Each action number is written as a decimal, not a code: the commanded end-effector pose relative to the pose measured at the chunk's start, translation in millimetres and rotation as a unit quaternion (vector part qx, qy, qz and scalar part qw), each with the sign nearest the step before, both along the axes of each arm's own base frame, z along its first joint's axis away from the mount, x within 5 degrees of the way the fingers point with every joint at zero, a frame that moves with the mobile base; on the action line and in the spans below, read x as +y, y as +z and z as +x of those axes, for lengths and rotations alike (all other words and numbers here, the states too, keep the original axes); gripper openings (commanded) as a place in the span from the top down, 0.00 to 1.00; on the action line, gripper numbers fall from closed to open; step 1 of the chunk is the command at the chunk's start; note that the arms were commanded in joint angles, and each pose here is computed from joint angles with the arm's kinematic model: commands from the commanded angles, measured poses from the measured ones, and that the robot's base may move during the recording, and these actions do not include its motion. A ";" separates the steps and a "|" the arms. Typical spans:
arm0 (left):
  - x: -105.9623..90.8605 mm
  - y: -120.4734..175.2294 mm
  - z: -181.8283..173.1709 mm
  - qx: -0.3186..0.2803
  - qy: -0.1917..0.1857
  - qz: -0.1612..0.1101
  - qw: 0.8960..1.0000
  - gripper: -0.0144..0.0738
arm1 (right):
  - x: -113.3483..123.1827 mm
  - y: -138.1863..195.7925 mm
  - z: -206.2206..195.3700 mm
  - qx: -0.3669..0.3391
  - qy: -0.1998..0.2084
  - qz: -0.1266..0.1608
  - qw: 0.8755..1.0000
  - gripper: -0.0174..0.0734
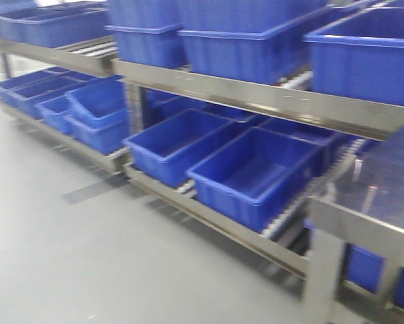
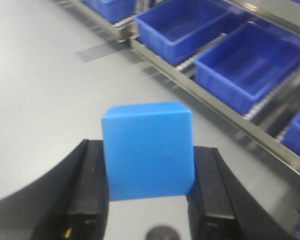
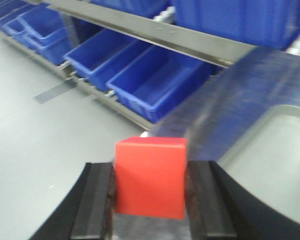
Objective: Sort and place red and blue blocks on shelf
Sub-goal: 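Drive the base away from the counter holding both cubes, then drive the base down the aisle toward the bin shelves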
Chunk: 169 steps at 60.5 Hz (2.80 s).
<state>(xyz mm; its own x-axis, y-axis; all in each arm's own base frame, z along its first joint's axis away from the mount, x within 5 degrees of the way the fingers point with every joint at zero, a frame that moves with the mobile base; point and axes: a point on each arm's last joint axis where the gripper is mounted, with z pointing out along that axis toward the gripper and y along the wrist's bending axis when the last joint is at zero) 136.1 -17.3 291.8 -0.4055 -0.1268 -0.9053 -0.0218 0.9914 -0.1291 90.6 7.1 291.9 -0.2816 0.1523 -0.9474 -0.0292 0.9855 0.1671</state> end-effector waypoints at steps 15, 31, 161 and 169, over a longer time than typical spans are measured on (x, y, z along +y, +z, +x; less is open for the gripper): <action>-2.8 14.7 2.0 -0.042 -0.017 -0.003 0.999 0.70 | -0.4 17.4 1.8 -0.059 -0.002 -0.002 0.998 0.75; -2.8 14.7 2.0 -0.042 -0.017 -0.003 0.999 0.70 | -0.4 17.4 1.8 -0.059 -0.002 -0.002 0.998 0.75; -2.8 14.7 2.0 -0.042 -0.017 -0.003 0.999 0.70 | -0.4 17.4 1.8 -0.059 -0.002 -0.002 0.998 0.75; -2.8 14.7 2.0 -0.042 -0.017 -0.003 0.999 0.70 | -0.4 17.4 1.8 -0.059 -0.002 -0.002 0.998 0.75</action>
